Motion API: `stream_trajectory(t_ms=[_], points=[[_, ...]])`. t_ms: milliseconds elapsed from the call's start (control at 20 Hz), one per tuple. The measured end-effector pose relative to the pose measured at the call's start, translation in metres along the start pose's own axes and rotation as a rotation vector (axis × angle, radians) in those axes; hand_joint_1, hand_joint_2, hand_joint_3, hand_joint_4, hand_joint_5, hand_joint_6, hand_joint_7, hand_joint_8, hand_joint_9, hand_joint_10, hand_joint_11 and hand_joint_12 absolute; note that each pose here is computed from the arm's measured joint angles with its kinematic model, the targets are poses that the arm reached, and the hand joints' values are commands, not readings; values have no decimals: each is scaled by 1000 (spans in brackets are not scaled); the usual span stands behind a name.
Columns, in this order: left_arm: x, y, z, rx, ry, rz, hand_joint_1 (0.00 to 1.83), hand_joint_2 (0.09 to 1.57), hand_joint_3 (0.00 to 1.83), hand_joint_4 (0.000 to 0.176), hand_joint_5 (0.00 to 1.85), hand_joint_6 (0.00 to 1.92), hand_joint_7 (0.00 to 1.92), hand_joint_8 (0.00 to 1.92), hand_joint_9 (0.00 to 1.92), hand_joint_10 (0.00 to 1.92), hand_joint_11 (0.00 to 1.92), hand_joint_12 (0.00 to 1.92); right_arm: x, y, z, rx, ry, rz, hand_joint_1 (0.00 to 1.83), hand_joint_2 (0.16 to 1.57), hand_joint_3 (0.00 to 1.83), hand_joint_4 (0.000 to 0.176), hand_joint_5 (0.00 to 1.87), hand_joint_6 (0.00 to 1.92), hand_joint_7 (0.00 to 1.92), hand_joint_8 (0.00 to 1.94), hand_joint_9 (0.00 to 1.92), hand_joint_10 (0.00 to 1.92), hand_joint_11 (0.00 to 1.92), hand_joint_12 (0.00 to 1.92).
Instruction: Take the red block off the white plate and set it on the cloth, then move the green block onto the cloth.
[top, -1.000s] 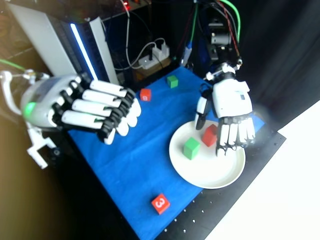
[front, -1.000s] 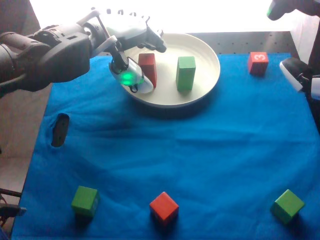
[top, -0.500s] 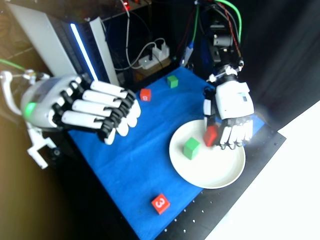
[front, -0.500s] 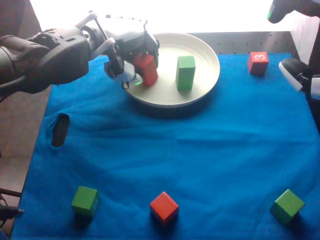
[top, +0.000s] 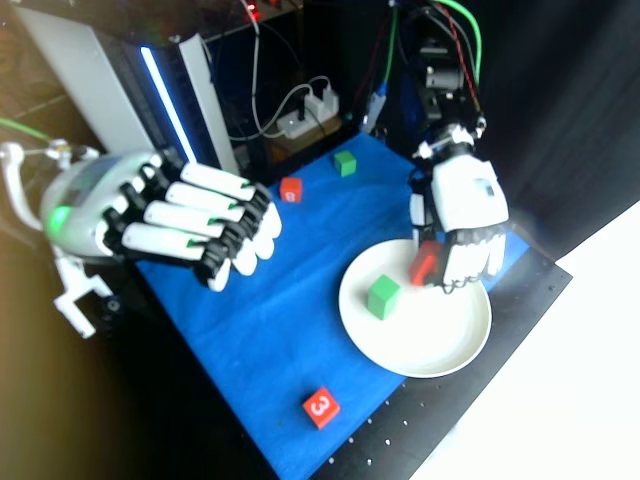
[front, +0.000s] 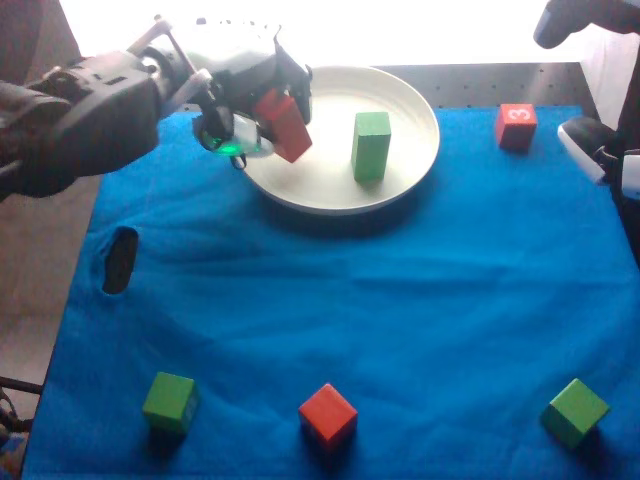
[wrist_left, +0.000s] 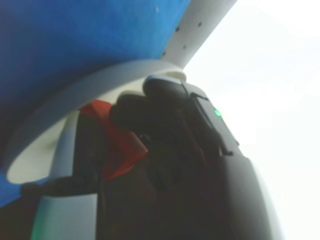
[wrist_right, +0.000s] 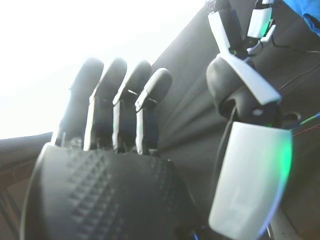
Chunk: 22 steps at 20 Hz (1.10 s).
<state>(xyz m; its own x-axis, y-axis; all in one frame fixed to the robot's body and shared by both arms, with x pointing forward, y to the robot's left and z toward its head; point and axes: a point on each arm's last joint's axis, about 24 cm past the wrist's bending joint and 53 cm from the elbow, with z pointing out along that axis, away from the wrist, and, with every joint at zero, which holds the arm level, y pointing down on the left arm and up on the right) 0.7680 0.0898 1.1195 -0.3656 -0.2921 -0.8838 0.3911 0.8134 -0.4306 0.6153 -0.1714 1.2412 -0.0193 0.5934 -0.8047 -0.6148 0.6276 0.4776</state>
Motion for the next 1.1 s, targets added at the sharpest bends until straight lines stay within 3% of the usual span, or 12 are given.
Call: stream_trajectory(t_ms=[300,350,400,450,500,550,650,750,800,850,1000,1100], points=[[-32,-13,-53,74,-128,15,1336,1231,0,0,726,1261,756,1385,701,1575,531,1809,0,-1,0,3,-2,2,1252,645,752,0,392,1362,334,1308,214,1543,146,1921],[-33,-18,-65,92,-145,23,1194,1228,0,0,795,1338,746,1308,637,1322,408,1801,0,-1,0,4,-2,3,1270,643,759,0,367,1385,313,1333,204,1553,155,1921],[-33,-20,-76,106,-158,30,1169,1221,0,0,825,1326,750,1286,630,1250,384,1810,0,0,0,5,-2,7,1252,642,759,0,360,1389,309,1331,207,1544,193,1921],[-31,-22,-81,115,-162,31,1164,1232,2,0,785,1226,760,1456,629,1454,417,1899,1,0,0,5,-1,9,1236,635,759,0,379,1336,326,1294,219,1521,225,1921],[-27,-26,-92,134,-165,31,1284,1239,4,0,747,1221,747,1429,657,1618,448,1917,1,1,0,5,-1,9,1236,633,760,0,390,1298,343,1271,230,1506,234,1921],[-24,-28,-97,142,-162,22,1325,1229,0,0,744,1162,800,1388,672,1649,393,1920,1,1,0,5,-1,10,1228,637,757,0,390,1274,353,1247,242,1483,237,1921],[-15,-30,-109,165,-153,-3,1332,1213,0,0,736,1210,828,1299,732,1546,500,1839,1,0,-1,10,-3,14,1231,603,800,0,412,1242,390,1242,280,1482,277,1917],[-5,-30,-118,172,-134,-22,1161,1227,1,6,728,1323,824,1320,705,1254,491,1716,1,0,-1,11,-3,14,1227,595,798,0,396,1229,394,1250,292,1482,294,1912],[1,-31,-123,174,-124,-24,1156,1231,1,0,721,1312,816,1359,681,1275,436,1772,1,0,-1,11,-4,14,1232,597,795,0,393,1225,398,1248,300,1481,305,1913],[5,-32,-126,179,-117,-21,1300,1234,5,0,700,1193,756,1456,727,1544,556,1821,1,0,-1,11,-4,15,1241,594,793,0,392,1227,402,1250,306,1484,312,1915],[30,-37,-136,188,-61,-22,1344,1211,0,0,734,1198,774,1331,775,1486,622,1563,1,0,-1,12,-4,15,1221,596,795,0,398,1242,409,1249,332,1489,352,1911],[54,-35,-141,179,5,-19,1327,1237,4,0,739,1353,742,1338,639,1573,396,1655,0,-1,-1,16,-6,17,1208,604,787,0,407,1250,418,1227,326,1472,350,1901]])
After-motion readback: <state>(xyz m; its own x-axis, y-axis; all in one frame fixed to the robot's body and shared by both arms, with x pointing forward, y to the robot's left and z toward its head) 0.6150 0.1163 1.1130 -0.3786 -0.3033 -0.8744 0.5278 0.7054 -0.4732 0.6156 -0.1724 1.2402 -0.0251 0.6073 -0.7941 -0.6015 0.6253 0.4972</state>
